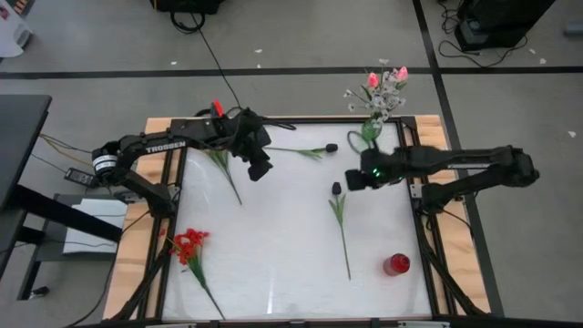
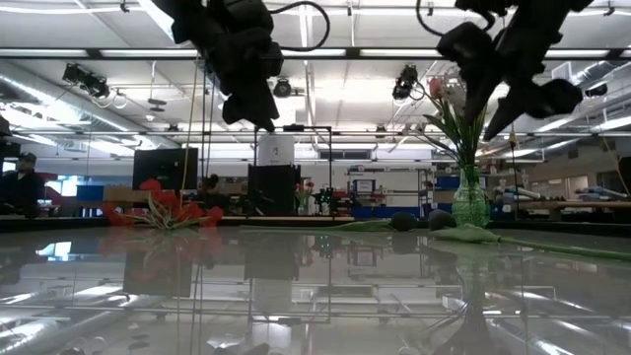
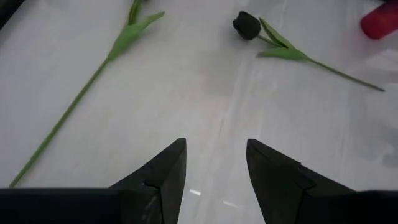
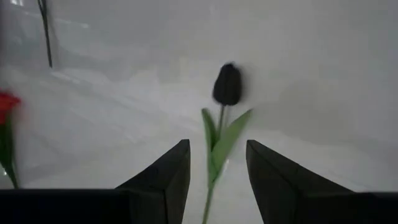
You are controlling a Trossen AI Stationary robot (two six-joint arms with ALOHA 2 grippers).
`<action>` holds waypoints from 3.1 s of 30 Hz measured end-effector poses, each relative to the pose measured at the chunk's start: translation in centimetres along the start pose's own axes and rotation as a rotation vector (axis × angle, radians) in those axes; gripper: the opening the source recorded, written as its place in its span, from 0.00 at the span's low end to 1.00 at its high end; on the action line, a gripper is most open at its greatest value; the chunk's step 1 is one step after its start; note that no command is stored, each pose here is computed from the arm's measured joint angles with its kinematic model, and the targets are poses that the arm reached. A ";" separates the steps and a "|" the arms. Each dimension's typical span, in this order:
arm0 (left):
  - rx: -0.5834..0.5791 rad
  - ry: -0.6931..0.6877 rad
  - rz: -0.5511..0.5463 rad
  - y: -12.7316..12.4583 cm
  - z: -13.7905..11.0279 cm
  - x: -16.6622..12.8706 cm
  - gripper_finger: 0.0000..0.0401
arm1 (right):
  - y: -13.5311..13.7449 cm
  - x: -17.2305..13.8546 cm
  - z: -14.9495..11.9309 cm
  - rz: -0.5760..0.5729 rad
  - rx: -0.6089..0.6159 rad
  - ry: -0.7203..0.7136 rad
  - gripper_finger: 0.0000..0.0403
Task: Sort flowers into vase by color
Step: Put the bottom black flower into the red vase
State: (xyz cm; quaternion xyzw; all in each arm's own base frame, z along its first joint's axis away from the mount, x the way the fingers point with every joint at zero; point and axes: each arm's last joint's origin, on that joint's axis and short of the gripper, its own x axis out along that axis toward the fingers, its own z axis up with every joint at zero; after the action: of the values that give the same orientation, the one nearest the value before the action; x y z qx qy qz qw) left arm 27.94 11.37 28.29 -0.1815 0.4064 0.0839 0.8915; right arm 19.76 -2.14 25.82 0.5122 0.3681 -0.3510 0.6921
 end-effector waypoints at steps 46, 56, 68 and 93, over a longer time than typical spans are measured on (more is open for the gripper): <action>0.007 0.091 0.012 -0.3 -0.9 0.1 0.38 | 2.2 13.2 -8.7 -0.225 -0.155 0.047 0.02; -0.062 0.104 0.012 -0.7 -1.1 0.2 0.38 | 4.4 9.3 -7.3 -0.050 -0.107 -0.265 0.01; 0.094 -0.400 -0.225 -7.5 3.1 0.3 0.38 | 4.6 -0.4 -4.4 0.178 -0.296 -0.639 0.01; 0.023 -0.957 -0.413 -16.4 5.0 7.7 0.38 | 6.7 -8.7 -4.6 0.724 -0.729 -0.818 0.00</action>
State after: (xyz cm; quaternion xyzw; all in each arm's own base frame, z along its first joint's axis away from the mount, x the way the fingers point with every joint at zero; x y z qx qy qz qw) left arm 41.35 -1.78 29.63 -0.1892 -0.0902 -0.0246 0.9775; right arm 20.70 4.77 35.47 0.1615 -0.0248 -0.1150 0.9798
